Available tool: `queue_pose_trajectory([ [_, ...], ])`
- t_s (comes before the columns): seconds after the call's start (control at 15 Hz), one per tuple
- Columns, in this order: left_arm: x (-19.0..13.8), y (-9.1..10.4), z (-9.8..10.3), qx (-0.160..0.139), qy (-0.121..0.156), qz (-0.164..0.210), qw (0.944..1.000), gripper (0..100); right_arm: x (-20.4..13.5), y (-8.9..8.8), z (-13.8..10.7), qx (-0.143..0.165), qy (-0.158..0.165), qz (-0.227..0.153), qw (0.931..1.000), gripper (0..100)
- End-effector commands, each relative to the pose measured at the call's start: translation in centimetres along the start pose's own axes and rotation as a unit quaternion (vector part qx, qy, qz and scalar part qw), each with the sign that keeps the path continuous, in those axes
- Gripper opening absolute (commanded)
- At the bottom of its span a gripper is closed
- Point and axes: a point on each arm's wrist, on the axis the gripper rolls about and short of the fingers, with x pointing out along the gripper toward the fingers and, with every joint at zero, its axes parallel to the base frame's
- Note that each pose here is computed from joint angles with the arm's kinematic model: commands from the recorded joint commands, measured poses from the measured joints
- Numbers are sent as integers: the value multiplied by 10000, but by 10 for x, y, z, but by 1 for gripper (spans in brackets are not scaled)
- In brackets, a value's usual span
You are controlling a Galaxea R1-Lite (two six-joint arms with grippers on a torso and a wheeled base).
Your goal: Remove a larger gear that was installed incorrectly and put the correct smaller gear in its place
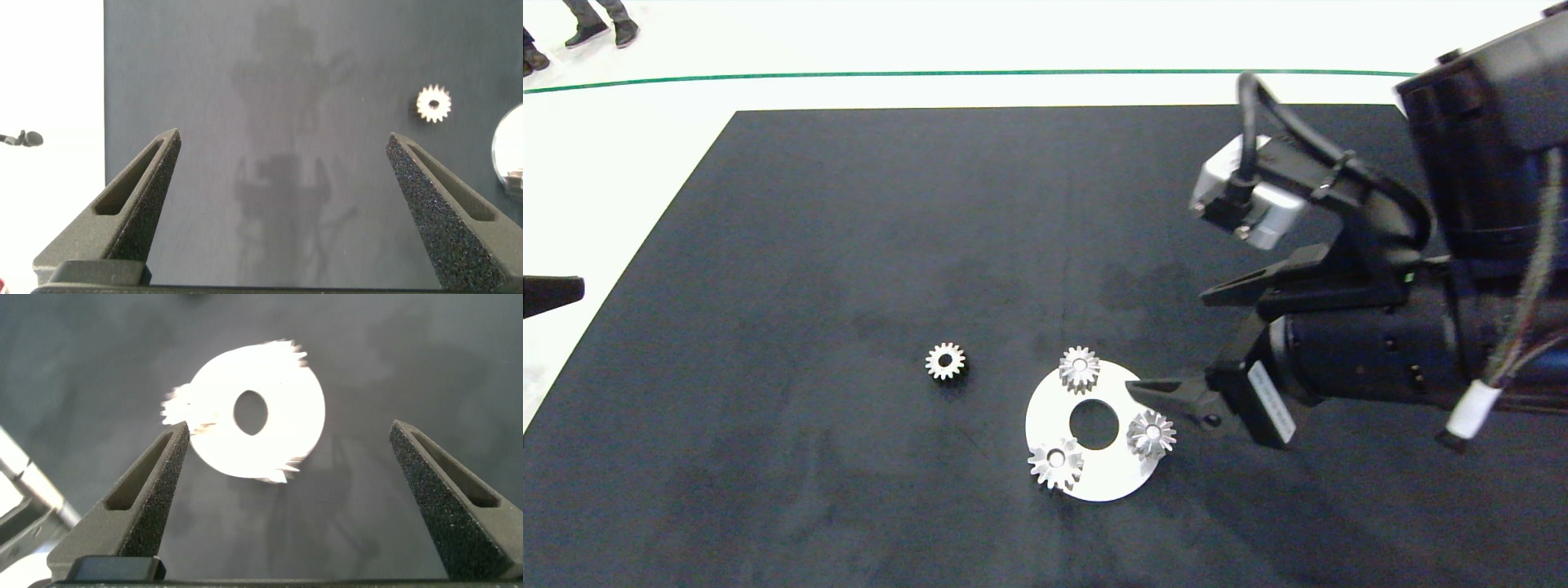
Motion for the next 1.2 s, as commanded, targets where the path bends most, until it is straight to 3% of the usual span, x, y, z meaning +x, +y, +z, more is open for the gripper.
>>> queue_pose_trajectory([
  [0.07,-13,2,0,-25,-143,15,9999,100,44,30,-3,-361,661,288,9967,100],
  [0.2,-13,2,-1,-21,-136,8,9999,100,65,40,-9,-518,965,203,9938,100],
  [0.67,-15,2,0,-20,-183,-12,9998,100,105,80,-10,-914,1253,255,9876,100],
  [1.2,-19,2,-1,-3,-245,-17,9997,100,129,86,-18,-1019,1510,22,9833,97],
])
